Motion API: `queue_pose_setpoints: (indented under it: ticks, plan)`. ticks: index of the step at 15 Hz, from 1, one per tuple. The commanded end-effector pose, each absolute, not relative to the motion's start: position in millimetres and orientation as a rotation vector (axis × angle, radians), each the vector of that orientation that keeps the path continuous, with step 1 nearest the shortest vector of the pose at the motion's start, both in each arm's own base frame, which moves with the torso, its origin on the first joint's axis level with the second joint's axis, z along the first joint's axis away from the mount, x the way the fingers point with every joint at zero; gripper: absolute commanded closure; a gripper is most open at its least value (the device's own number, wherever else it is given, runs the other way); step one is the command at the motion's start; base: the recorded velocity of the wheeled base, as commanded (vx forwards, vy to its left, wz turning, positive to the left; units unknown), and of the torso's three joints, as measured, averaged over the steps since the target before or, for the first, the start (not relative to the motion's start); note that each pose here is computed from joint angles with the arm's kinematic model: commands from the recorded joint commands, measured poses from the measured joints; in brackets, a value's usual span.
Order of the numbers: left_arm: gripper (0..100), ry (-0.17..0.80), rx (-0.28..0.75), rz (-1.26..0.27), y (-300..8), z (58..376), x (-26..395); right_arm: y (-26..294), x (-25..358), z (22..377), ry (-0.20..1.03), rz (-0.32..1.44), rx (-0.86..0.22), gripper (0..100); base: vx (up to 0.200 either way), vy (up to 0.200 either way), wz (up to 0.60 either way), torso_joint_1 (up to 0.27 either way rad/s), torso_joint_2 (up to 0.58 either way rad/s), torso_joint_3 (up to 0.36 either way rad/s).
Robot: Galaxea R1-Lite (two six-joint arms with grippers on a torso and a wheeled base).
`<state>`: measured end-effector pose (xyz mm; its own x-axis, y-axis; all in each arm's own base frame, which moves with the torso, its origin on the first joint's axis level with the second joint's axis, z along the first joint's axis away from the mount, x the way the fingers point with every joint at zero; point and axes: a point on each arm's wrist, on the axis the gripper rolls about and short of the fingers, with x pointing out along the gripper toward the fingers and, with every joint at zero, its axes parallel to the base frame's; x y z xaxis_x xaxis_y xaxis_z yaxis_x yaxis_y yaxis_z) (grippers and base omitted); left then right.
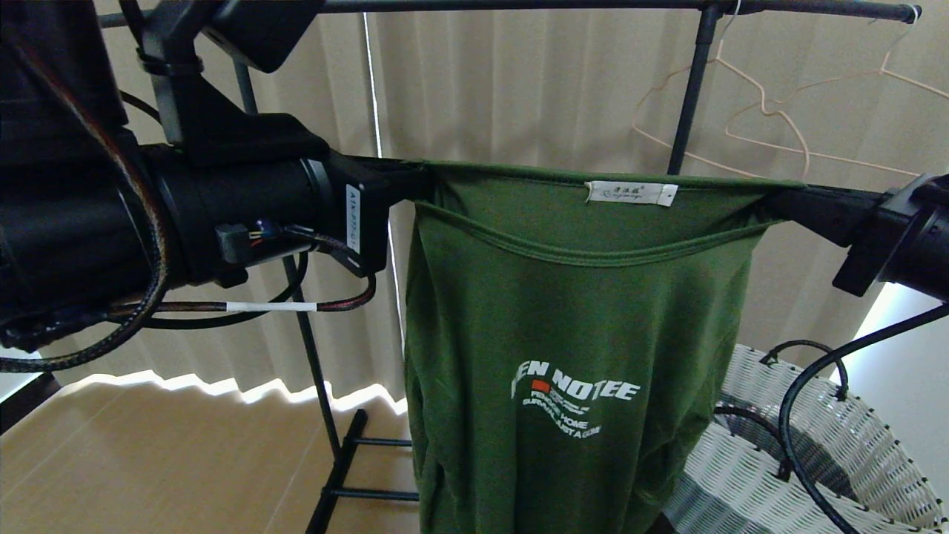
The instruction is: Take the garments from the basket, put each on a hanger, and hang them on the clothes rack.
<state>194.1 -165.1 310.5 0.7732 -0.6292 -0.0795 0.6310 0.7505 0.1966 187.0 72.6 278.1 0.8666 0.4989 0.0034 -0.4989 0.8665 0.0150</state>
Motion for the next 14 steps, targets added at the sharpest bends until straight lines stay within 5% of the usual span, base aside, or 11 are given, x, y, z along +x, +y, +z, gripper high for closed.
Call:
queue_pose_setpoints:
  ticks: [1, 5, 14]
  plan:
    - [100, 0.006, 0.217, -0.686, -163.8, 311.2, 193.1, 73.0, 188.0, 276.6, 0.007, 0.523, 0.015, 0, 0.000, 0.000, 0.00, 0.000, 0.00, 0.000]
    - [100, 0.057, 0.259, -0.577, -147.1, 292.0, 201.6, 70.2, 179.3, 274.4, 0.002, 0.531, 0.018, 0, 0.000, 0.000, 0.00, 0.000, 0.00, 0.000]
    - [100, -0.004, 0.222, -0.497, -133.7, 284.0, 212.1, 70.7, 146.8, 271.0, -0.024, 0.747, 0.023, 0, 0.000, 0.000, 0.00, 0.000, 0.00, 0.000]
